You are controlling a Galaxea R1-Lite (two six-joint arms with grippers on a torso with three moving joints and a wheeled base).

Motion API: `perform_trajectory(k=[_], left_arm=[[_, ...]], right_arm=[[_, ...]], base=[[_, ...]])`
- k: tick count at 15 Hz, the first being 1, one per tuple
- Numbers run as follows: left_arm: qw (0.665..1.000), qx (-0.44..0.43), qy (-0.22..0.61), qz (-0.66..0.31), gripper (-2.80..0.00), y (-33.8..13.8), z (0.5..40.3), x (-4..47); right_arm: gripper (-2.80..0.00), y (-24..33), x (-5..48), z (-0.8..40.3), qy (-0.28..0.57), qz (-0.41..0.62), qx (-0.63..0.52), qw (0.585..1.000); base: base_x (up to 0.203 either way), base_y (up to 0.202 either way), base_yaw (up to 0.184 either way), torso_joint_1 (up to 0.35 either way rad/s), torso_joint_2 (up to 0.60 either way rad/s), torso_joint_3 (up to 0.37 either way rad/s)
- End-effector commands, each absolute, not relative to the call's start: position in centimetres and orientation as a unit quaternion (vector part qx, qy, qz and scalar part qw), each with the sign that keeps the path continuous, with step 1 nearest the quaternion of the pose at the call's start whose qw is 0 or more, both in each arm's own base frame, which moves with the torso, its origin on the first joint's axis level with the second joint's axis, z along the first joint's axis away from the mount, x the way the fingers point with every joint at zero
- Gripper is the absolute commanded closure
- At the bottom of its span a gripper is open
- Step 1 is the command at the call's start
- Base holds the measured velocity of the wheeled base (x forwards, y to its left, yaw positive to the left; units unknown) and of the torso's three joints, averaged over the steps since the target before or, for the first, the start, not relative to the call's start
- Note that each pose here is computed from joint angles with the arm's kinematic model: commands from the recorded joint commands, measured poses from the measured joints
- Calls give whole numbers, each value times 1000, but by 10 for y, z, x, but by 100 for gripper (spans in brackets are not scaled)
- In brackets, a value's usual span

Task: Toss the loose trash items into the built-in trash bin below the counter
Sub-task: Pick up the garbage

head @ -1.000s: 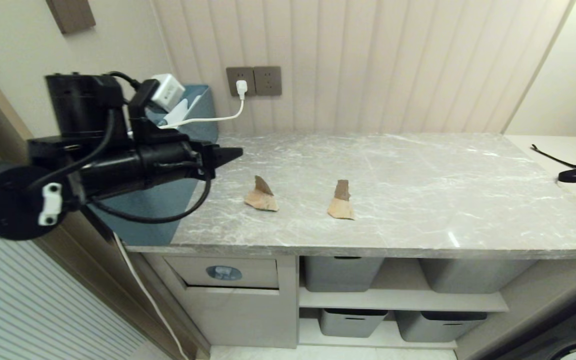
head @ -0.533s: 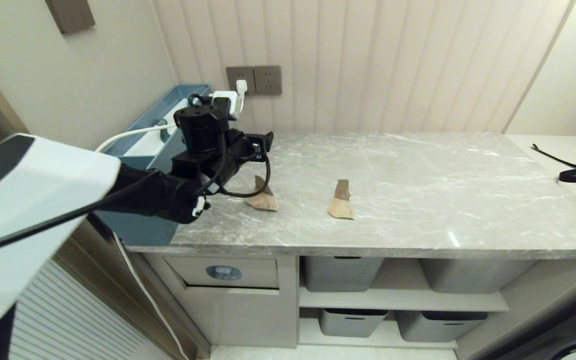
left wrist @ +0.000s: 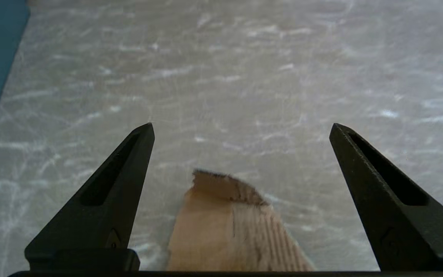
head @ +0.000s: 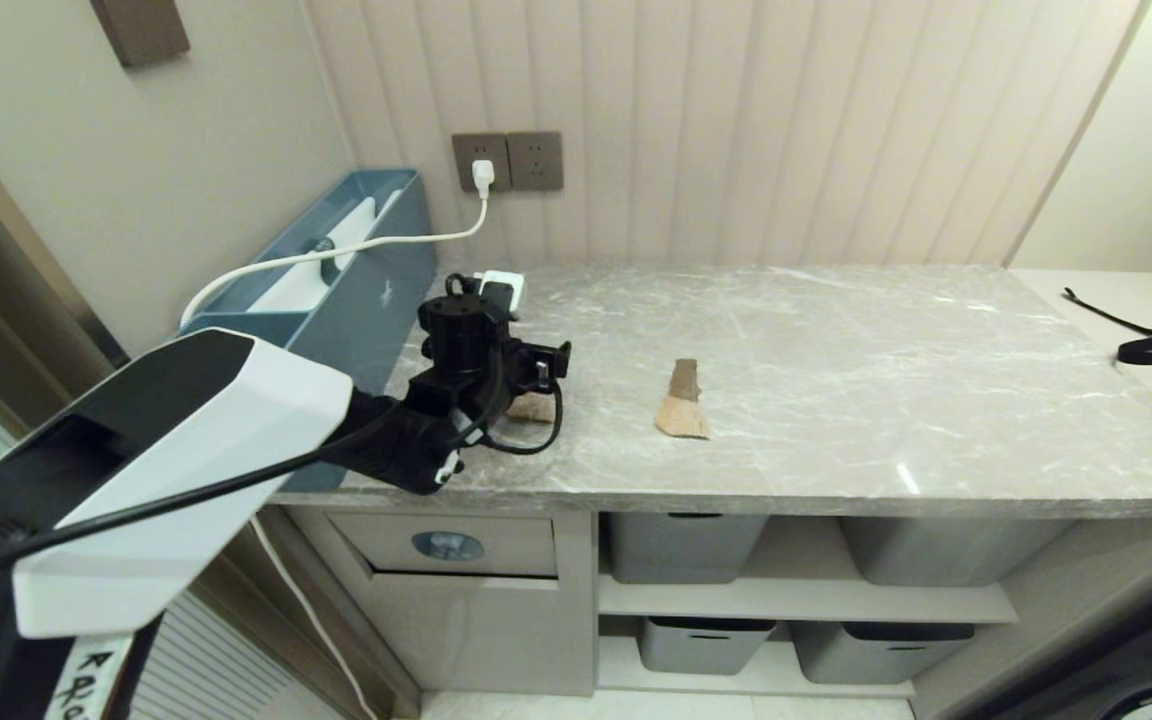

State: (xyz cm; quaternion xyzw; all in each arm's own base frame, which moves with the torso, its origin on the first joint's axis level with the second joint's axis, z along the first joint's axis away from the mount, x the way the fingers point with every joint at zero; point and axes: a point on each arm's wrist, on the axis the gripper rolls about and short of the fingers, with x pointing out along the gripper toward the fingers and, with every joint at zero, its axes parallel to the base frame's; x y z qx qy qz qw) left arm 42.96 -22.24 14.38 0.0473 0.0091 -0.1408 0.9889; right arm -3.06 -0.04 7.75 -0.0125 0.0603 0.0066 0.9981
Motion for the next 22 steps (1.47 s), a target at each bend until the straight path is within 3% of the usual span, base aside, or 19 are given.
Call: perform_trajectory(k=[1,8,15,16,22], left_arm=[[989,52,18,-135,-280,-219,134,434],[990,58,48,-120,-280,-205,124,443],[992,34,21,-123,-280,-213,124,462],[991,33,21,-124,0,-214,122,464],[988,32,34,-150,0,-213,111,465]], right_arm=[[0,0,-31,77,61,7,-13,998],[0,0,-31,77,61,7,-13,998],[0,0,-31,77,61,7,-13,998],[0,0,-31,77,61,7,-13,998],[0,0,-31,77,61,7,-13,998]], base=[[0,0,0,0,0,0],[0,0,0,0,0,0],[0,0,0,0,0,0],[0,0,0,0,0,0],[0,0,0,0,0,0]])
